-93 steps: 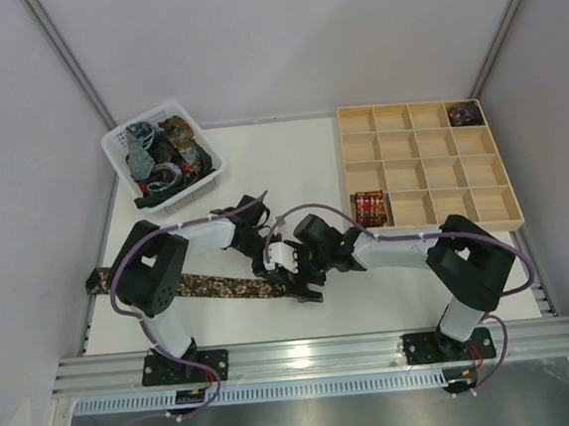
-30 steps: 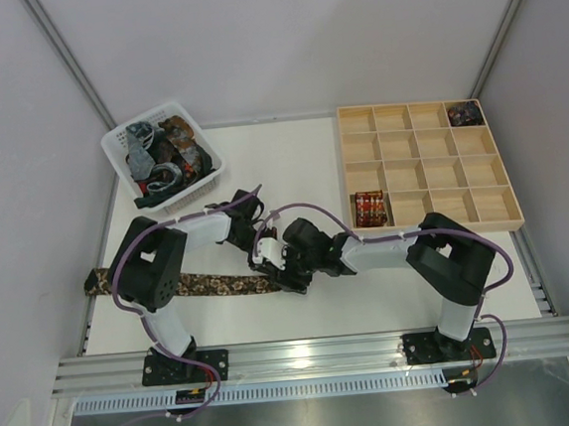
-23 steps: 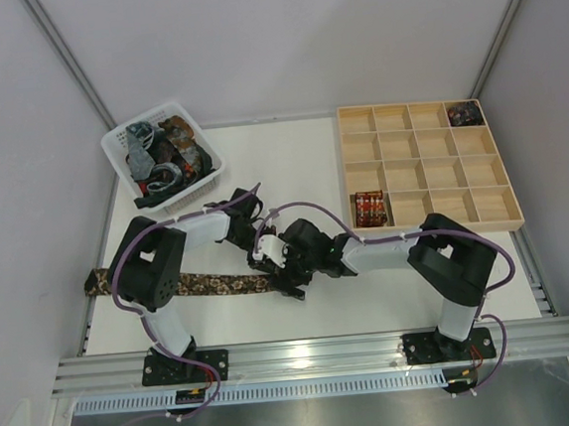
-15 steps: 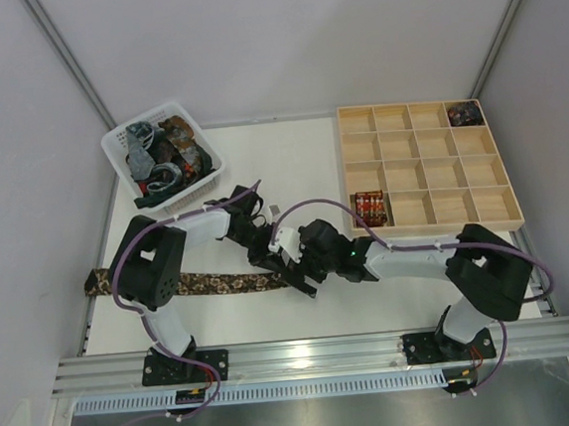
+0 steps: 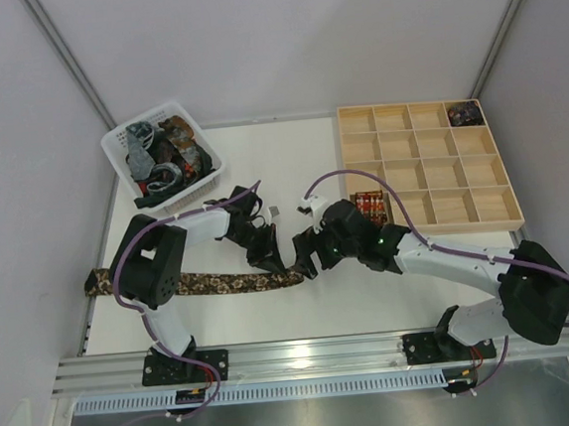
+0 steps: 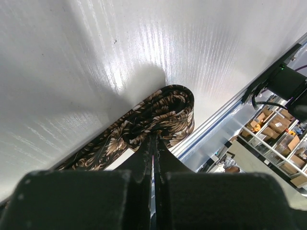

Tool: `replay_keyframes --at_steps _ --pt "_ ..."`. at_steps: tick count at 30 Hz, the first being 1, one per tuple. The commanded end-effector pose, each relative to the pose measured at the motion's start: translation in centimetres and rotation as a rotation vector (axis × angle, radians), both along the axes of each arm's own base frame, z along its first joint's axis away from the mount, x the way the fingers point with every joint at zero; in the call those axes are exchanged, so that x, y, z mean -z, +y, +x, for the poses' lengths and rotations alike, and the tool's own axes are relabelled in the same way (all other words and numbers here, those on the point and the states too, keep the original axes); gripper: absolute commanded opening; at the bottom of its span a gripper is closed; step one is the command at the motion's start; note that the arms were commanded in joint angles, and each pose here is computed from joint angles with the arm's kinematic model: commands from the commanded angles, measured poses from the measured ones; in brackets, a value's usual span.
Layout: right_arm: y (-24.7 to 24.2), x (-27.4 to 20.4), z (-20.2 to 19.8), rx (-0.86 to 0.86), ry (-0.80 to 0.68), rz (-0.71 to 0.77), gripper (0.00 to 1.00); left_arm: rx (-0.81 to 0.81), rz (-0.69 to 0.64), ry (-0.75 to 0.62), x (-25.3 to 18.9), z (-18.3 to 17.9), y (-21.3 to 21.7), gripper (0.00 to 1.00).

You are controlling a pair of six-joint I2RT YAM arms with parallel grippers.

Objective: Roll the ties
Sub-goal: Roll the tie

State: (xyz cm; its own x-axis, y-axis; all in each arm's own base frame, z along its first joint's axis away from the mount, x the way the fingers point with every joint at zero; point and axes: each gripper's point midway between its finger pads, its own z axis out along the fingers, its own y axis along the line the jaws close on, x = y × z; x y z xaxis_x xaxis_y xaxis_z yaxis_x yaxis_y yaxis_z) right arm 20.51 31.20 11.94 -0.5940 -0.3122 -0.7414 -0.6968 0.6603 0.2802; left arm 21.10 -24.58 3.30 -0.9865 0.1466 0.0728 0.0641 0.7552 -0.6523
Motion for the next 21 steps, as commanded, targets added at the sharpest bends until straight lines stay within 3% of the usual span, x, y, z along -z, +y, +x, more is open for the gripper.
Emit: replay_keyframes --at_steps 1,7,13,21 --pt "0.0 0.1 -0.1 0.143 0.255 0.096 0.86 0.013 -0.028 -0.03 -0.6 1.1 -0.2 0.0" --pt "0.1 1.9 0.6 0.235 0.512 0.192 0.74 0.008 -0.026 -0.028 -0.6 1.2 -0.1 0.0" --pt "2.1 5.1 0.3 0.227 0.706 0.184 0.66 0.005 -0.021 -0.026 -0.3 1.1 0.2 0.0" --pt "3.5 6.0 0.6 0.23 0.782 0.236 0.62 -0.002 -0.023 -0.029 -0.4 1.2 0.3 0.01"
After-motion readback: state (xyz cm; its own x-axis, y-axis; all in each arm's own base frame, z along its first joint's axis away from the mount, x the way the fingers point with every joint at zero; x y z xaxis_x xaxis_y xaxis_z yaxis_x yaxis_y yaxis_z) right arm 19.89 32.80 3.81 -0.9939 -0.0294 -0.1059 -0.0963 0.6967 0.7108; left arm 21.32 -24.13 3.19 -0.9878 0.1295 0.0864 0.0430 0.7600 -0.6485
